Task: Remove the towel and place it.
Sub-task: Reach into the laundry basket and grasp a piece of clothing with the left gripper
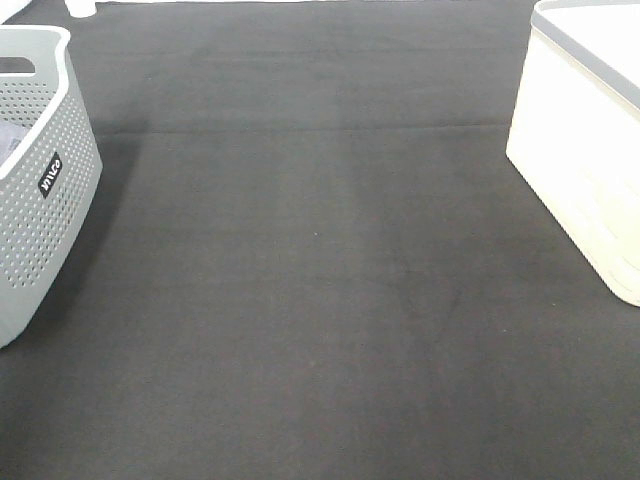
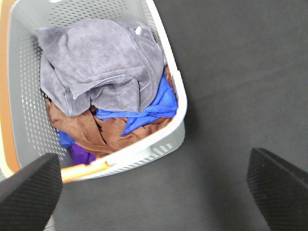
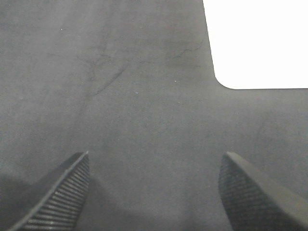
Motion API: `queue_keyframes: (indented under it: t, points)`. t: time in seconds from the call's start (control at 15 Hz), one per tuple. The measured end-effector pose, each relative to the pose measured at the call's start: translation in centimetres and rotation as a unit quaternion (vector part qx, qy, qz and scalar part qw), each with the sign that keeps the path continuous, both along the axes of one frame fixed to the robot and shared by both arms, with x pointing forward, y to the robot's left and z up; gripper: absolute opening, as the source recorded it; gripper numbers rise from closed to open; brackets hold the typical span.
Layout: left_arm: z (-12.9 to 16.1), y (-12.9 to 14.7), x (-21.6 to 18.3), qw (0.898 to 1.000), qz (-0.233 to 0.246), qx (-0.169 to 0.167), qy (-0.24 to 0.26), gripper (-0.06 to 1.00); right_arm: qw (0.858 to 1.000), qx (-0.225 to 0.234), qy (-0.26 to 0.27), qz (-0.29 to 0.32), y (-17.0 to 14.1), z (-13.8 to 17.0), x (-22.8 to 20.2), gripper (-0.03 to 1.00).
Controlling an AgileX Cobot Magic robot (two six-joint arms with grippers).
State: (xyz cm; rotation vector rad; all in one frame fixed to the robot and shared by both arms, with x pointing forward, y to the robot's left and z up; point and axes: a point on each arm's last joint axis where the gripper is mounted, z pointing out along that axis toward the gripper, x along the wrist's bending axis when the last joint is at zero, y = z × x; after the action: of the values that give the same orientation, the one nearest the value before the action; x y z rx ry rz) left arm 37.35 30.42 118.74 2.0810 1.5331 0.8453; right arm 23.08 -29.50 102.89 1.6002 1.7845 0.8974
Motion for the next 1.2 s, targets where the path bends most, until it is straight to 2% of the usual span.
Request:
queue_keyframes:
  t: [0.07,0.2,0.33,0.4,0.47,0.53,0.6,0.73,0.93,1.2]
  points:
    - [0.2,0.1,1.9,0.999,-0.018,0.022,0.021,0.99,1.000,0.000,0.000,0.000,0.0,0.0,0.0,0.72]
    - [0.5,0.6,6.5,0.993,-0.053,0.085,0.054,0.99,1.000,0.000,0.000,0.000,0.0,0.0,0.0,0.72]
    - [-0.6,1.4,11.3,0.981,-0.080,0.149,0.099,0.99,1.000,0.000,0.000,0.000,0.0,0.0,0.0,0.72]
    - [-1.3,1.8,13.3,0.971,-0.098,0.182,0.122,0.99,1.000,0.000,0.000,0.000,0.0,0.0,0.0,0.72]
    - [-1.3,1.8,13.3,0.971,-0.098,0.182,0.122,0.99,1.000,0.000,0.000,0.000,0.0,0.0,0.0,0.72]
    - [-5.0,3.4,18.0,0.940,-0.153,0.243,0.183,0.99,1.000,0.000,0.000,0.000,0.0,0.0,0.0,0.72]
    - [-6.8,4.0,19.7,0.926,-0.178,0.264,0.201,0.99,1.000,0.000,0.000,0.000,0.0,0.0,0.0,0.72]
    - [-10.2,4.8,22.4,0.913,-0.204,0.277,0.220,0.99,1.000,0.000,0.000,0.000,0.0,0.0,0.0,0.72]
    - [-14.8,5.1,24.7,0.897,-0.224,0.273,0.265,0.99,1.000,0.000,0.000,0.000,0.0,0.0,0.0,0.72]
    - [-17.2,6.0,25.9,0.872,-0.229,0.317,0.295,0.99,1.000,0.000,0.000,0.000,0.0,0.0,0.0,0.72]
